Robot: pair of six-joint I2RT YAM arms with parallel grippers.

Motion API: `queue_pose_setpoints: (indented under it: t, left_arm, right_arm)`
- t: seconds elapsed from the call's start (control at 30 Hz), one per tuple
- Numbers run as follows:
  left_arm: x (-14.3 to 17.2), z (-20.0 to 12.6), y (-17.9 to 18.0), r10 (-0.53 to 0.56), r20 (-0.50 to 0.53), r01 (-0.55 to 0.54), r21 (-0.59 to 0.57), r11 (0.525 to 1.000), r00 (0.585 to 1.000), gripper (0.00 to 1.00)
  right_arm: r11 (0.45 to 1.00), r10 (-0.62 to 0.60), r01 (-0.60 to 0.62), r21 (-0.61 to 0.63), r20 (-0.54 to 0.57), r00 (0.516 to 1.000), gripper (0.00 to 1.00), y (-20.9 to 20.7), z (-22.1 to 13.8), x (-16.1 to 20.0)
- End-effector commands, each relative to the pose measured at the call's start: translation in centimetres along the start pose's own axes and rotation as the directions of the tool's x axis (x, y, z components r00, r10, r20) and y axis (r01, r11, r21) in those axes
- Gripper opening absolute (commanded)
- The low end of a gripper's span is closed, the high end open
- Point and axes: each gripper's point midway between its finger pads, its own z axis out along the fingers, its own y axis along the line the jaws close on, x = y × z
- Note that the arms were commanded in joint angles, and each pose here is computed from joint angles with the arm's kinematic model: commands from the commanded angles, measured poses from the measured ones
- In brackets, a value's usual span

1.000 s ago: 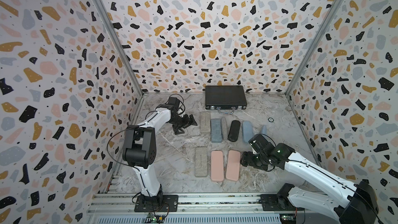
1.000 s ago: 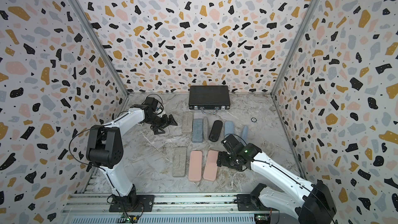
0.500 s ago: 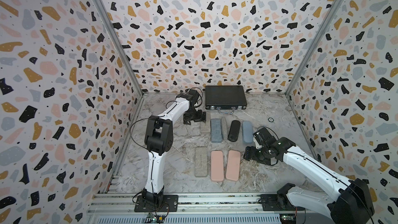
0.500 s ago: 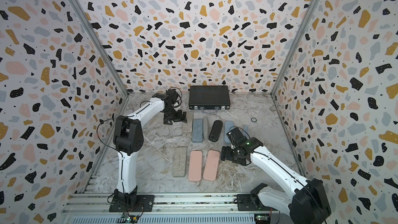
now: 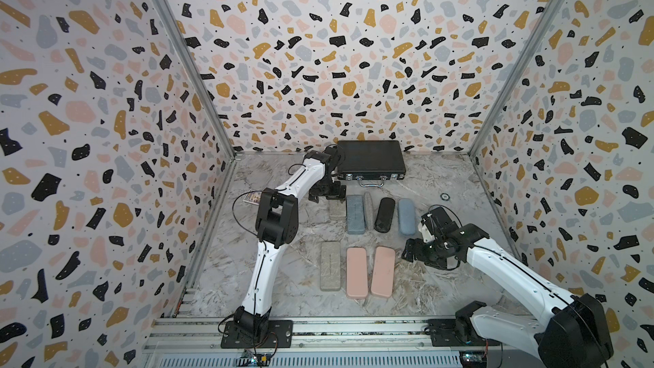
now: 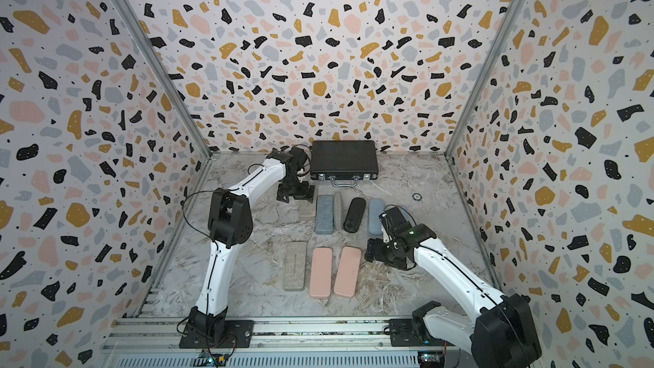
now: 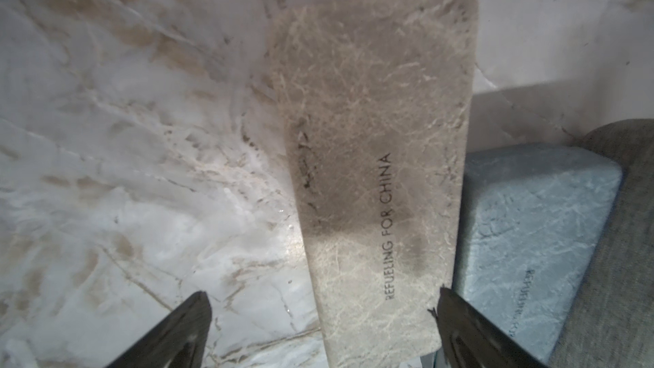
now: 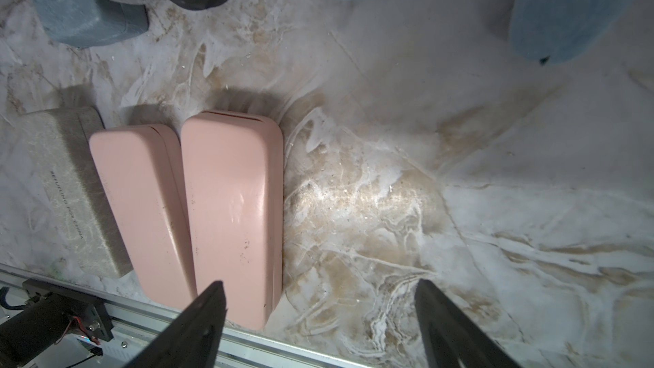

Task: Close the glasses case
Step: Pick up the glasses case at the center of the board.

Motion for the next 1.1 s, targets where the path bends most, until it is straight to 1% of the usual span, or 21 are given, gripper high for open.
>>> queue_pose_setpoints:
  t: [0.0,0.47,0.83,0.9,0.97,1.03,1.07]
  left_arm:
    - [0.0,-0.5,-0.6,0.006,0.001,-0.006,-0.012,1.000,1.000,0.99]
    - [-0.1,1.0,-1.6,0.004,-0.017,-0.004,-0.007,1.000,1.000,0.99]
    - [-0.4,2.1,-1.6,-0.002,-0.023,0.001,-0.014,1.000,1.000,1.00]
    - [-0.5,2.3,-1.6,-0.002,-0.023,0.001,-0.014,1.000,1.000,0.98]
    - [-0.5,2.6,-1.6,-0.002,-0.026,0.002,-0.011,1.000,1.000,0.91]
    - [-0.5,2.7,-1.7,-0.005,-0.029,0.005,-0.007,1.000,1.000,0.82]
    - [-0.4,2.8,-1.7,-0.005,-0.032,0.005,-0.006,1.000,0.999,0.79]
  right_arm:
    - [1.000,-0.005,0.005,-0.011,-0.012,1.000,0.86,-0.1,0.2,0.3]
    - [1.000,0.003,-0.004,-0.021,-0.027,1.000,0.86,-0.5,0.6,0.3]
    - [1.000,0.011,-0.012,-0.015,-0.048,0.999,0.86,-0.8,1.1,0.3]
    - [1.000,0.011,-0.012,-0.012,-0.051,0.999,0.86,-0.9,1.2,0.3]
    - [1.000,0.012,-0.012,-0.012,-0.053,0.999,0.86,-0.9,1.3,0.2]
    - [1.000,0.012,-0.013,-0.013,-0.054,0.998,0.86,-0.9,1.3,0.2]
    - [1.000,0.012,-0.013,-0.015,-0.052,0.999,0.86,-0.8,1.2,0.2]
